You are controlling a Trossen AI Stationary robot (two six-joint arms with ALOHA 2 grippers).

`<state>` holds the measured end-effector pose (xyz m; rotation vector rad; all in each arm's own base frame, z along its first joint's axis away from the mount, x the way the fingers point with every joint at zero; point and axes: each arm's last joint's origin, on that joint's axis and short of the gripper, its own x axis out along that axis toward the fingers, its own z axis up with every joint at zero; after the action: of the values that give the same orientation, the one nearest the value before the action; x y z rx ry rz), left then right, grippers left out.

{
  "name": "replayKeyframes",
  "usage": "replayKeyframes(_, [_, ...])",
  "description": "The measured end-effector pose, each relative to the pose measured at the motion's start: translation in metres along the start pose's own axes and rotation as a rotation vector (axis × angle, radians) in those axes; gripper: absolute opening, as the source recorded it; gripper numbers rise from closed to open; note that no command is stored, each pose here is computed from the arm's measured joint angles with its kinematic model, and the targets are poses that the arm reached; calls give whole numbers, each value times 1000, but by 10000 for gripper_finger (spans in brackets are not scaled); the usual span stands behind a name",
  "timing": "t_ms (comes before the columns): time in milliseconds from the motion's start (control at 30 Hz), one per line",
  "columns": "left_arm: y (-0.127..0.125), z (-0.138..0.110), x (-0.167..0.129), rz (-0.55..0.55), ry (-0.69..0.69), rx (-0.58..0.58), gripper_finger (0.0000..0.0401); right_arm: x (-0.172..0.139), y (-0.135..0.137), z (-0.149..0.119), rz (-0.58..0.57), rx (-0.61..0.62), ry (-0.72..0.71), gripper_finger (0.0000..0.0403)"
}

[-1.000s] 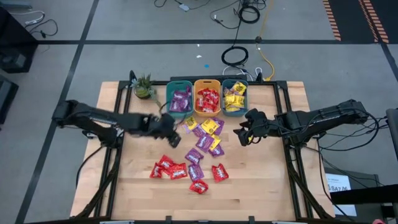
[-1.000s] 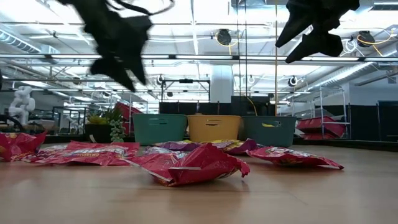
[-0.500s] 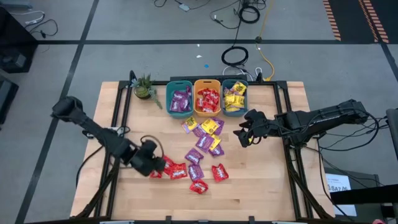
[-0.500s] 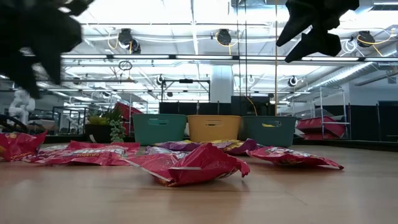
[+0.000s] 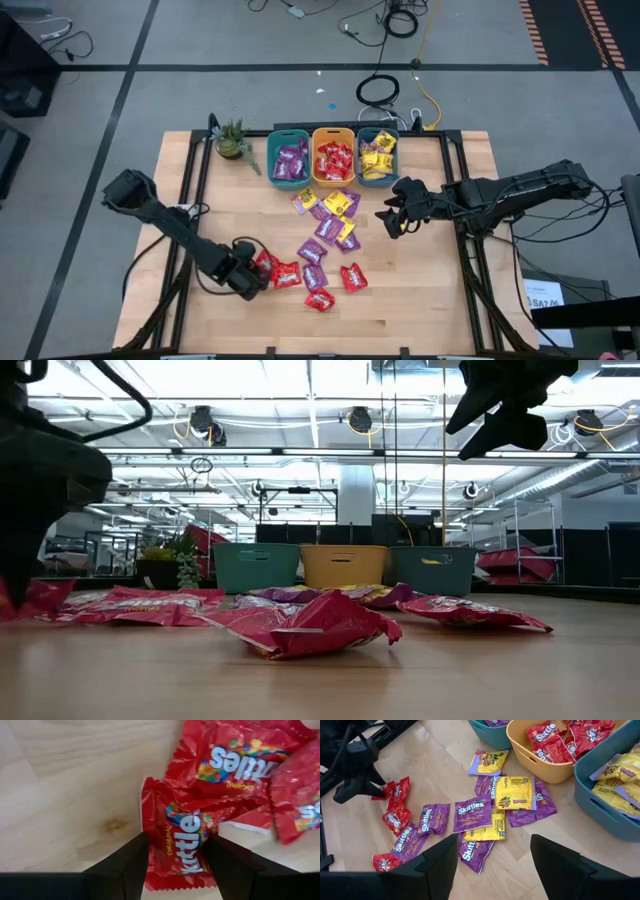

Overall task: Sort candy
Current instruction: Put the red candy into the yellow bin

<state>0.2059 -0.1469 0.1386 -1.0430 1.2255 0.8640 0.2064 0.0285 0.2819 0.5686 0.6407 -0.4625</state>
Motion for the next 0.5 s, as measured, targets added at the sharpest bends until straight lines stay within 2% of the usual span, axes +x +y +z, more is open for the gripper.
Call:
replayKeyframes(100, [-1,0,7,35,28,-7,190,0,0,0,0,0,0,238])
replayKeyframes(167, [-1,0,7,36,34,-6,167,0,0,0,-1,0,0,238])
replayKeyframes(400, [3,1,-16,49,71,44,30,0,0,0,-2,-13,-1,238])
replayKeyframes(500, [6,3,-32,29,75,47,29,0,0,0,-3,-28,-3,238])
